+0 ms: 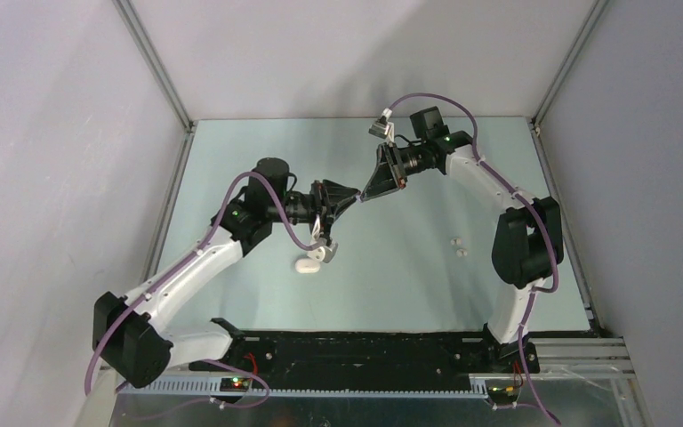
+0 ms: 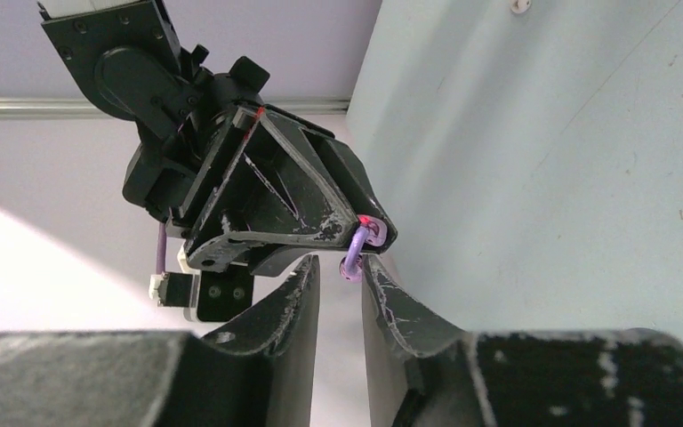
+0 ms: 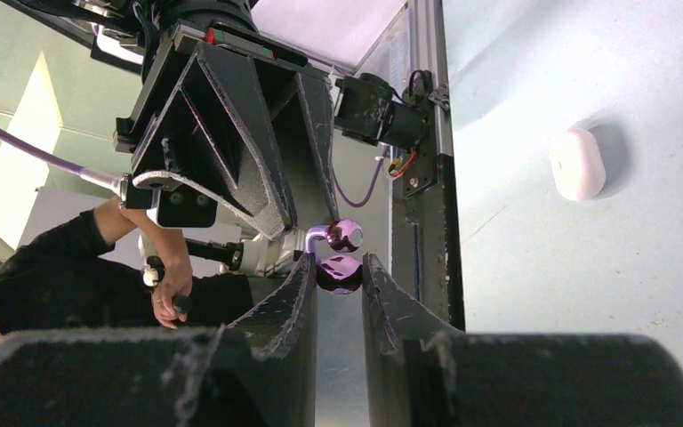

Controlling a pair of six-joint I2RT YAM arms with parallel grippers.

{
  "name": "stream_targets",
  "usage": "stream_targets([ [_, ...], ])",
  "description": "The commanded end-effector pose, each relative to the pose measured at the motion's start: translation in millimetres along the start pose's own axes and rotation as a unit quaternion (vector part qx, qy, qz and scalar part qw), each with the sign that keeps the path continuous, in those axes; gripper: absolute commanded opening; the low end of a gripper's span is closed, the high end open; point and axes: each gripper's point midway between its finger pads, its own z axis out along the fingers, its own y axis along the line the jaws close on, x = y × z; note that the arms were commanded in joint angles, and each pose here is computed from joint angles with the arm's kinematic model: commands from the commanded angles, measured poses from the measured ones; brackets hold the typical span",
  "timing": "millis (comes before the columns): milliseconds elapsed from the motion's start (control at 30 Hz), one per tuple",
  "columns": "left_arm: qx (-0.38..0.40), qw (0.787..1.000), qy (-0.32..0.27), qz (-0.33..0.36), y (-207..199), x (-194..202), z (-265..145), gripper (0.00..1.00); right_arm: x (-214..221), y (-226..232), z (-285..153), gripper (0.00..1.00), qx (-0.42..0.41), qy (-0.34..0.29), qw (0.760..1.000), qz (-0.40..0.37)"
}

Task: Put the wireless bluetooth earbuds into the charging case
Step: Adjust the earbud.

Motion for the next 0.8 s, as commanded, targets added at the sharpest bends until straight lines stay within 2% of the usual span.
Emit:
stream_targets([
  [0, 0.000, 0.999, -0.032, 0.039, 19, -12, 3, 0.30, -3, 20, 0, 0.09, -0.005, -0.002, 1.000, -0.025],
  [133, 0.020, 0.998, -0.038, 0.035, 12, -12, 5, 0.29, -2, 20, -1, 0.09, -0.003, -0.002, 1.000, -0.025],
  [267, 0.026, 0.998, -0.043, 0.041, 11, -13, 7, 0.25, -2, 20, -1, 0.09, -0.002, -0.002, 1.000, -0.025],
  [567, 0.030, 0.998, -0.041, 0.038, 9, -13, 8, 0.01, -1, 19, -2, 0.09, 0.003, -0.004, 1.000, -0.022],
  [633, 0.030, 0.998, -0.038, 0.036, 9, -12, 8, 0.00, -3, 18, -3, 0.11, 0.006, -0.006, 1.000, -0.022],
  [733, 0.033, 0.999, -0.027, 0.021, 6, -11, 5, 0.00, -14, 16, -10, 0.28, 0.018, -0.021, 0.999, -0.035],
  [767, 0.035, 0.999, -0.023, 0.006, 3, -10, 4, 0.00, -22, 16, -18, 0.30, 0.024, -0.032, 0.998, -0.049],
])
